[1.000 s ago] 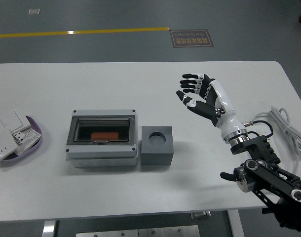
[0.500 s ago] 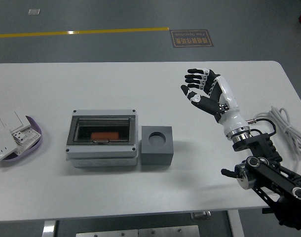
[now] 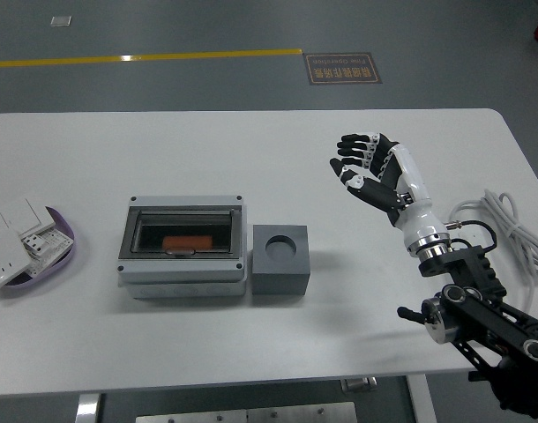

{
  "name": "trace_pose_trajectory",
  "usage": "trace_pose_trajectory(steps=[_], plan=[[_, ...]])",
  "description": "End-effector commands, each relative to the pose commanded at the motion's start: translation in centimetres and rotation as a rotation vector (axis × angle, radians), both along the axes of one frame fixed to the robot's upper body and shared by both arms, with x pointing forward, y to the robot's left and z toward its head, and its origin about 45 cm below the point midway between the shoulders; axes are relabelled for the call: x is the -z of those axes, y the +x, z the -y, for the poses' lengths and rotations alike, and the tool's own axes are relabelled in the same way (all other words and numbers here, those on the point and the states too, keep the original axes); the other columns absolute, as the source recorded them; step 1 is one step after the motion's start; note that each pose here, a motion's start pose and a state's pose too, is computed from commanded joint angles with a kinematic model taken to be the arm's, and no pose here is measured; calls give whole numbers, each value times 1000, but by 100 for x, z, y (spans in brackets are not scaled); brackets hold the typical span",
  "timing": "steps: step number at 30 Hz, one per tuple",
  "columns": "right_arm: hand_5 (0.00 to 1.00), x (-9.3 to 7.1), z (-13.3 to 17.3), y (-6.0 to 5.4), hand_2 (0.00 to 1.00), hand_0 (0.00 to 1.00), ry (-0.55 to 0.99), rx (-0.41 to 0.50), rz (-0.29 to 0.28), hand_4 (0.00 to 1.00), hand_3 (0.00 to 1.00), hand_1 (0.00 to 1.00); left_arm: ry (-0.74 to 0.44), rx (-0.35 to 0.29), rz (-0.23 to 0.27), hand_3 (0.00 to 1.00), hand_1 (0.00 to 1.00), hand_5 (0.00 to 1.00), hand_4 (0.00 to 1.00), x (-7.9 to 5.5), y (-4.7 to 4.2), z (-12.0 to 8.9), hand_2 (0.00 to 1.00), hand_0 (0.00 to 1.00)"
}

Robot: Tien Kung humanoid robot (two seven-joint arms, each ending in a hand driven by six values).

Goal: Pick up the cylinder from the cube,place it in the box,flap close box

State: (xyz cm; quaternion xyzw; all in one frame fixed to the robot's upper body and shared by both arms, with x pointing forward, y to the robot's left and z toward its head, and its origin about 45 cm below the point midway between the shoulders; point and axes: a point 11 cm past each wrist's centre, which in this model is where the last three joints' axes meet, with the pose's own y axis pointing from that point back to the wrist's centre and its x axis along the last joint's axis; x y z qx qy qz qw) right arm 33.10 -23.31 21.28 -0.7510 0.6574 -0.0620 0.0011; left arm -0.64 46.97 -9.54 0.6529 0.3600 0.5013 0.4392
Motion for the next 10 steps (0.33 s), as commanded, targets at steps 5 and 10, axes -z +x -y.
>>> trace_pose_trajectory(steps=[5, 10], plan=[[123, 45, 56, 2, 575, 626, -9, 30, -14, 775, 551, 619, 2, 2, 9, 635, 625, 194, 687, -5, 50, -8, 615, 600], [123, 28, 71, 10, 575, 626, -9, 35, -3, 775, 551, 619, -1, 7, 12, 635, 625, 194, 687, -2, 84, 3, 615, 600]])
